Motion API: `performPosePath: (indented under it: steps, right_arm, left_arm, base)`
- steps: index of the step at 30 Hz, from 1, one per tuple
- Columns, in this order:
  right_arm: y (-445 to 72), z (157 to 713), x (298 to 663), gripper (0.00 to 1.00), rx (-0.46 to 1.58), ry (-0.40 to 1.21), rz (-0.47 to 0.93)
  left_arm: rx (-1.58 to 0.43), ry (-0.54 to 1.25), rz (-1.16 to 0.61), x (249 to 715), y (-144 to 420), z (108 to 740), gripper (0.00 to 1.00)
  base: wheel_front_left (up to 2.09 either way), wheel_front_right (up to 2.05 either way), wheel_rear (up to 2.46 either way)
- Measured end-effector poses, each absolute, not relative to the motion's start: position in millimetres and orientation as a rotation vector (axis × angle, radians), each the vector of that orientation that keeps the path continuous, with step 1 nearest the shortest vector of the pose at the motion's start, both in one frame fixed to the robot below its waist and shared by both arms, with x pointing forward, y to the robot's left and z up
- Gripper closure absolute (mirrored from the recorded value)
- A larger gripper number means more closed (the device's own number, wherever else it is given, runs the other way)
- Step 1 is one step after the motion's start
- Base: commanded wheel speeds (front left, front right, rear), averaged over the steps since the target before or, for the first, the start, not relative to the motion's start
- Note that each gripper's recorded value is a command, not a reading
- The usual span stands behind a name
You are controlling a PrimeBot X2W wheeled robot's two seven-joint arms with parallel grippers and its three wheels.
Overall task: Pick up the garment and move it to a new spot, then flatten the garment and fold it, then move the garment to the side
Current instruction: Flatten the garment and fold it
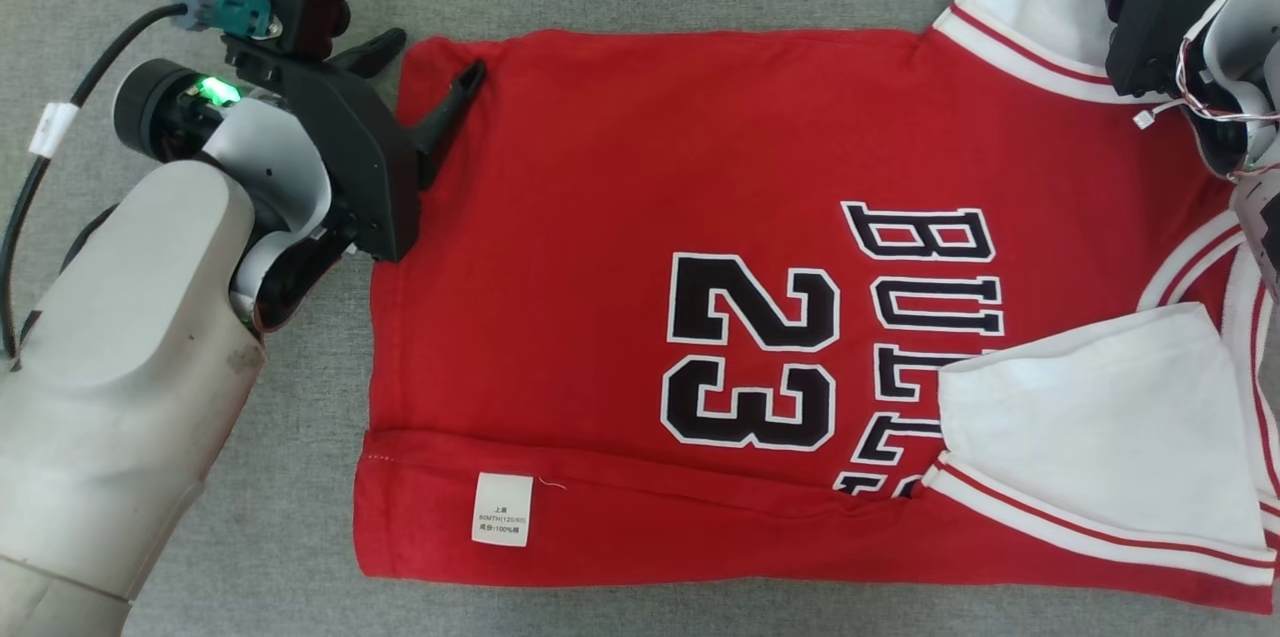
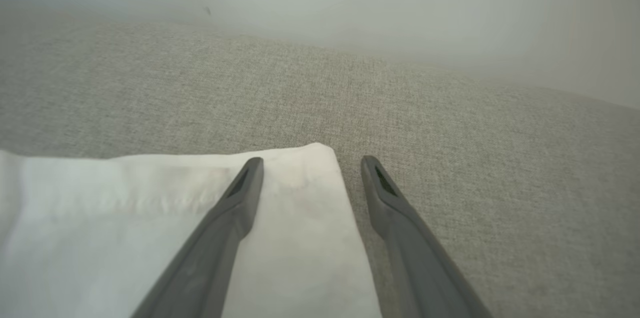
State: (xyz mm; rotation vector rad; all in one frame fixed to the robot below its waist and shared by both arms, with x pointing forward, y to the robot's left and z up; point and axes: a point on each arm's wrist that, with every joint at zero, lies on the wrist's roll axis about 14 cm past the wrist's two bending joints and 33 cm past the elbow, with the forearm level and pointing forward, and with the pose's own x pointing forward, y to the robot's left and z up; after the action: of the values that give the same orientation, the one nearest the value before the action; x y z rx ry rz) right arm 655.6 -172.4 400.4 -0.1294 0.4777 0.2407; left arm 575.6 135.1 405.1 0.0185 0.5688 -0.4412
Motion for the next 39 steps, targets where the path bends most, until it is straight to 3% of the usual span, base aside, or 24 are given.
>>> performPosePath:
  steps: [6, 7, 8, 9, 15, 27, 39]
  right_arm:
    - [-176.6, 385.9, 659.0, 0.0, -0.152, 0.58, 0.216]
    - [-174.8, 384.6, 659.6, 0.44, -0.143, 0.594, 0.215]
    - [-172.9, 385.4, 661.3, 0.94, -0.133, 0.593, 0.215]
    - [-171.8, 385.8, 662.2, 1.0, -0.134, 0.597, 0.215]
    - [-169.0, 397.0, 661.6, 1.0, -0.121, 0.582, 0.215]
    - [-183.7, 456.1, 639.6, 1.0, -0.092, 0.336, 0.228]
    - [-196.2, 490.4, 571.8, 1.0, -0.021, 0.166, 0.28]
  left_arm:
    - [0.026, 0.58, -0.454, 576.6, 131.9, 403.1, 0.0]
    - [0.026, 0.582, -0.455, 576.7, 131.8, 402.4, 0.44]
    - [0.027, 0.584, -0.457, 576.9, 131.6, 401.5, 0.71]
    - [0.024, 0.584, -0.46, 577.8, 130.5, 401.7, 1.0]
    - [-0.009, 0.543, -0.439, 583.1, 130.2, 406.7, 1.0]
    - [-0.031, 0.438, -0.381, 571.4, 135.5, 428.0, 1.0]
    - [-0.055, 0.335, -0.379, 544.7, 126.8, 450.4, 1.0]
  base:
    - [0.0, 0.0, 0.0]
    - [0.0, 0.0, 0.0]
    - [0.0, 0.0, 0.0]
    - [0.0, 0.0, 0.0]
    - [0.0, 0.0, 0.0]
    - [0.0, 0.0, 0.0]
    - [0.0, 0.0, 0.0]
